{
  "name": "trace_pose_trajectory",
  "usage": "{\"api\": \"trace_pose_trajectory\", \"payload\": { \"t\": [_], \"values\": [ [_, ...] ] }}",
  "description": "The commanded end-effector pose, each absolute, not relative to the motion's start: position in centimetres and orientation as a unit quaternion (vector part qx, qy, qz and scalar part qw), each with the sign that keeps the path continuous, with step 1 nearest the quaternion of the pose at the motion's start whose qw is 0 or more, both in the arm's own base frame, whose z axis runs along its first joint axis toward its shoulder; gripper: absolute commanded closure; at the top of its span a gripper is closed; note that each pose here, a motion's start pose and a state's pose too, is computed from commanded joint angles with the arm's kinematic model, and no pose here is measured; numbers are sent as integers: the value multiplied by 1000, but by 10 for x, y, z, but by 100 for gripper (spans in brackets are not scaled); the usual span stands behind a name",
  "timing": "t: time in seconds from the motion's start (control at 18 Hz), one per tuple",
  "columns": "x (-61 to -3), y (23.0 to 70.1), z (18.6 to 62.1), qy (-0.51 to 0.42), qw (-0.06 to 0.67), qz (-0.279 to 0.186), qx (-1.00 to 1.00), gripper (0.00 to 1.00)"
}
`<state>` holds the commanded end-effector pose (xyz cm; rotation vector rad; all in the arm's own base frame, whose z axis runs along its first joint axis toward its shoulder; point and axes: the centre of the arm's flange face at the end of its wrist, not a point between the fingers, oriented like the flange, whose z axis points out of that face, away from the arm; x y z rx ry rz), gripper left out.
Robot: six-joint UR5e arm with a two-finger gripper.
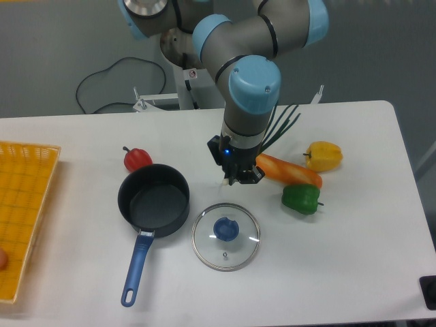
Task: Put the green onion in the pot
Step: 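Carry the held green onion toward the black saucepan, then lower the green onion into the saucepan, moving toward the handle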
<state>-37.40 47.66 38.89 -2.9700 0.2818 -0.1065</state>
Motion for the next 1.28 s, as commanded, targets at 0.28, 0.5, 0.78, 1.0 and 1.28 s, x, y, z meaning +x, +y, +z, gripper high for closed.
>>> {"api": "trace_pose_trajectory", "payload": {
  "t": [0.28,0.5,0.78,1.0,1.28],
  "values": [
    [-357,481,403,82,91,-38,-992,97],
    [-348,486,412,54,116,-54,-990,97],
    [-338,495,419,23,148,-78,-986,97],
    [-320,506,428,21,154,-77,-985,97],
    [-310,529,448,-23,202,-74,-976,97]
  ]
}}
